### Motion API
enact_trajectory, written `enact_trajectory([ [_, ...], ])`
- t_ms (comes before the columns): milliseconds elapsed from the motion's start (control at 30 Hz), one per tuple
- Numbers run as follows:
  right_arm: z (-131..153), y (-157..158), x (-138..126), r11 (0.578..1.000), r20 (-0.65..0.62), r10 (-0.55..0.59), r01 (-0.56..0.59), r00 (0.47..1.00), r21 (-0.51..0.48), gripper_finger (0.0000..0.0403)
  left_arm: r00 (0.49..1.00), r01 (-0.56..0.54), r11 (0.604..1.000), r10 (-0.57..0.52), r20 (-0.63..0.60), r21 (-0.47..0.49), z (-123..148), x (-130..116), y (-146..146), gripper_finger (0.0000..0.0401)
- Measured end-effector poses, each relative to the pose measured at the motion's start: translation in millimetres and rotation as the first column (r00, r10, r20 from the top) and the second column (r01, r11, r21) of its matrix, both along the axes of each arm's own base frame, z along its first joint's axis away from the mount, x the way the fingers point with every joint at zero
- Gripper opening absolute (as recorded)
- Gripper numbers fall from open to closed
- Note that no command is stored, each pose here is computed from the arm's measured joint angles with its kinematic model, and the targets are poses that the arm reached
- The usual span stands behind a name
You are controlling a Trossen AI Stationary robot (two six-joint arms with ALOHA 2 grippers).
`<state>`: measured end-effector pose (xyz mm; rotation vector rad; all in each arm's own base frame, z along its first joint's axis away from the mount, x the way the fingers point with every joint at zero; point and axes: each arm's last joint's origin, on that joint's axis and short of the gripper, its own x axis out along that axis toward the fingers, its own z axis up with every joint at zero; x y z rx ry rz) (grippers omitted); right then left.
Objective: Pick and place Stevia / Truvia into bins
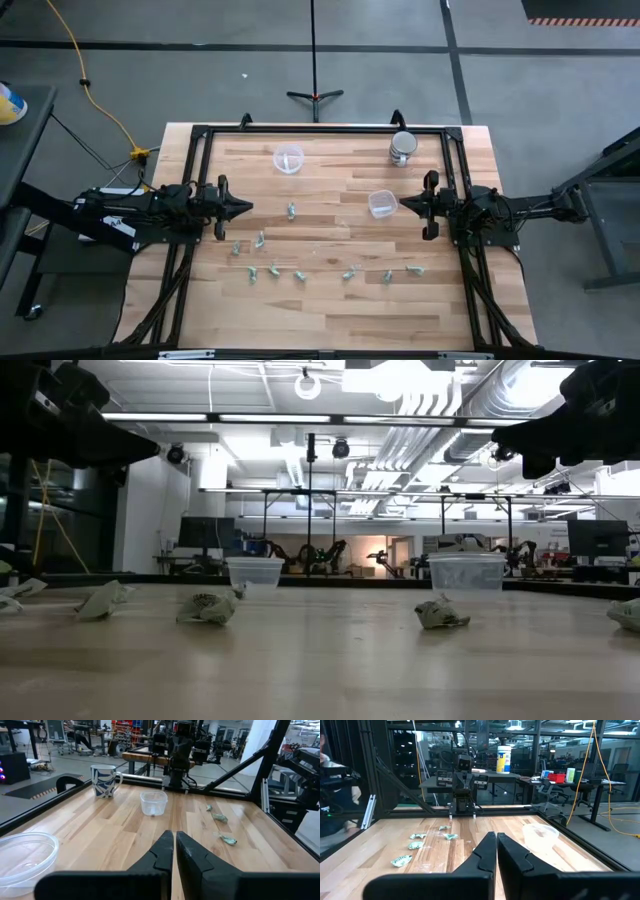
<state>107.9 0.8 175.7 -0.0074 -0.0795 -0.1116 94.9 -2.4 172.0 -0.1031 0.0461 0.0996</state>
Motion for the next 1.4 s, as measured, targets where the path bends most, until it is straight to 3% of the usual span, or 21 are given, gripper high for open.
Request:
enact_trajectory([
  [1400,0.1,0.0,0.0,1.0,0.0,0.0,0.0,1.0,0.0,0.0007,1.0,0.0,1.0,0.0,0.0,0.0,0.0,0.0,0.0,0.0056],
])
